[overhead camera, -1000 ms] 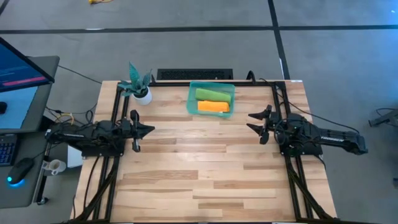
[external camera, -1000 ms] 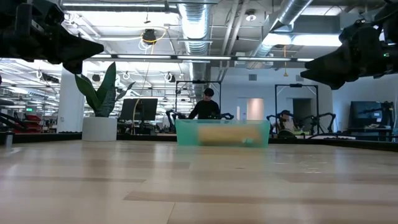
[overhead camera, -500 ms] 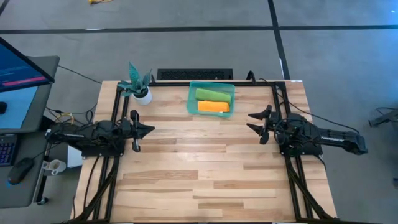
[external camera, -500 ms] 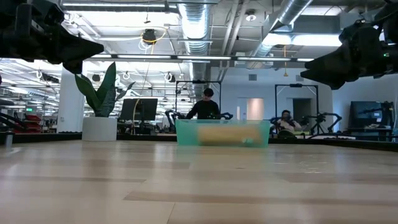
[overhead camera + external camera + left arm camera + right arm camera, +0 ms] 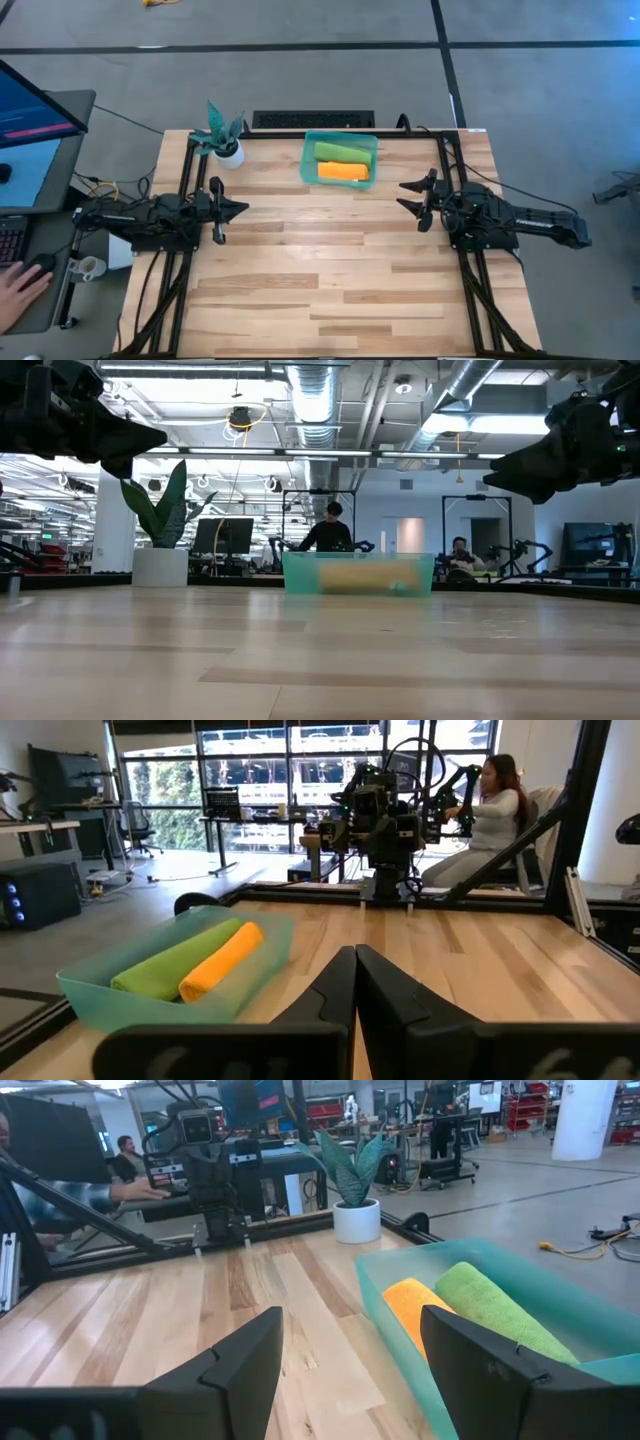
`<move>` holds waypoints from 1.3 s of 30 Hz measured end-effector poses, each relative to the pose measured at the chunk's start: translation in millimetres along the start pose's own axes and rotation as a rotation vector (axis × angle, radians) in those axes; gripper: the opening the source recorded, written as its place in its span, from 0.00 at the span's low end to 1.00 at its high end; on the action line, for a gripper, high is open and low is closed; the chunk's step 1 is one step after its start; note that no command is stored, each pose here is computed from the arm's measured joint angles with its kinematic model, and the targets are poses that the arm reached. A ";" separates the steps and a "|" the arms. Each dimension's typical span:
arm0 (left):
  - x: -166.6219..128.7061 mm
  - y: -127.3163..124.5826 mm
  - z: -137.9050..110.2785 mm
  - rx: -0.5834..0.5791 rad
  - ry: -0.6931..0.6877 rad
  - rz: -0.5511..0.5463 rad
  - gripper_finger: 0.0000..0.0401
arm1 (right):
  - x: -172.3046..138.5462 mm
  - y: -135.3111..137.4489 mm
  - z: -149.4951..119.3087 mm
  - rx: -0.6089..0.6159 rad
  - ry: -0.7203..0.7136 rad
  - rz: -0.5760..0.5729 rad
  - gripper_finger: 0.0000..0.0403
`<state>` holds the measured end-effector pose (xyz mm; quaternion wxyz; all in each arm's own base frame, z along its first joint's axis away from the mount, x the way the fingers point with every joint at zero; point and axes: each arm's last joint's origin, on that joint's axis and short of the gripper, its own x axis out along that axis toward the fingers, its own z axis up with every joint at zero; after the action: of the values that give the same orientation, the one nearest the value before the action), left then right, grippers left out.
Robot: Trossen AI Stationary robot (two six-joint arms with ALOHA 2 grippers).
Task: Roll microfiber towels into tight, uniform cylinder then place into a basket
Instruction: Return to Home Position
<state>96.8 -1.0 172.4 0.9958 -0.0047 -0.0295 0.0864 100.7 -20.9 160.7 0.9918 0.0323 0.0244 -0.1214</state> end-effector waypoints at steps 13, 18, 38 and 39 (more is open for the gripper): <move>0.0 0.0 0.0 -0.008 0.000 0.000 0.00 | 0.0 0.0 0.0 0.000 0.000 0.000 0.65; 0.0 0.0 0.0 0.002 0.000 0.000 0.00 | 0.0 0.0 0.0 0.000 0.000 0.000 0.65; 0.0 0.0 -0.1 -0.005 0.001 0.000 0.00 | 0.0 0.0 0.0 0.000 0.000 0.000 0.65; 0.0 0.0 -0.2 -0.005 0.001 0.000 0.00 | 0.0 0.0 0.0 0.000 0.000 0.000 0.65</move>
<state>96.8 -1.1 172.2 0.9958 -0.0071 -0.0294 0.0862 100.7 -20.9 160.7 0.9918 0.0323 0.0244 -0.1214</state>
